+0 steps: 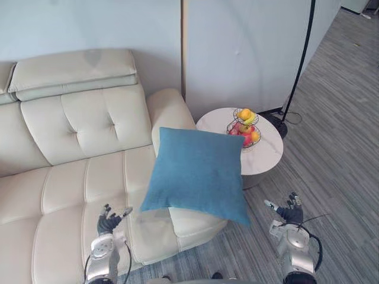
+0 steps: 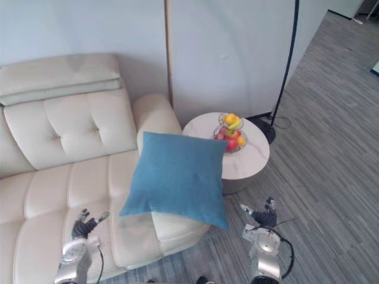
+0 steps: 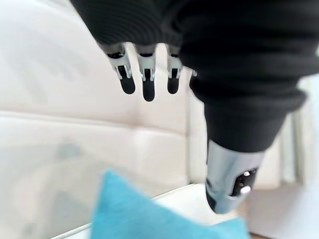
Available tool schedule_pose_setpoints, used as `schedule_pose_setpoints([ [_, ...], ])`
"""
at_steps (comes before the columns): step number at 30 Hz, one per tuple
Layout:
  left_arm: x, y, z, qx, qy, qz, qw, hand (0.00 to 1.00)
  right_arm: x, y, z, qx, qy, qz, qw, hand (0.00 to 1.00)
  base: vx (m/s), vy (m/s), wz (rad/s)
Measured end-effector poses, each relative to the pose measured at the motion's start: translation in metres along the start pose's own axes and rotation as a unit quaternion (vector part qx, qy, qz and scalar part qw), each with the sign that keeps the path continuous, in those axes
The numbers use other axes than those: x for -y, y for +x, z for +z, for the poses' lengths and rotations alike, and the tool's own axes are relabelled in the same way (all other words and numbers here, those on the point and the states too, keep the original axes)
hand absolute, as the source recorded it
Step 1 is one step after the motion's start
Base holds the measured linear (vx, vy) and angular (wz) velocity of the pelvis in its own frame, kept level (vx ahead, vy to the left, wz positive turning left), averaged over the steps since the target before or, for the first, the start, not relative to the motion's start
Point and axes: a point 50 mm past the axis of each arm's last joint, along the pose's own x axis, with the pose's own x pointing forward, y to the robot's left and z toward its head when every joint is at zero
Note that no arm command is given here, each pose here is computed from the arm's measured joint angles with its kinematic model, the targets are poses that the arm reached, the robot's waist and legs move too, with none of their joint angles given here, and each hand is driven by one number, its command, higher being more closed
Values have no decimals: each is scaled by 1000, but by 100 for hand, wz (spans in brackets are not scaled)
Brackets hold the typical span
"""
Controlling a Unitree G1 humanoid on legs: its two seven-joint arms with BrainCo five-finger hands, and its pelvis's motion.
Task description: Pick up cushions and gather them together orderly.
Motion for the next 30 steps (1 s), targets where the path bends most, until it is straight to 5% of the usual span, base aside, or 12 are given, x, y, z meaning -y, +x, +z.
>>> schedule_pose_setpoints([
  [5,9,15,35,55,3,-12,998,0,-29,15,21,20,12,34,999,0,-58,-3,2],
  [18,136,25,162,214,6,-166,963,0,-114,30,94,95,15,134,986,0,-166,-13,0],
  [19,149,21,176,231,3,-183,956,100,-121,31,107,111,21,138,984,100,-108,5,-7],
  [22,170,14,201,259,7,-202,944,100,-135,29,136,146,31,150,977,100,-126,5,-6],
  [30,169,8,251,322,6,-187,928,100,-140,22,181,210,66,168,961,100,-37,3,-9],
])
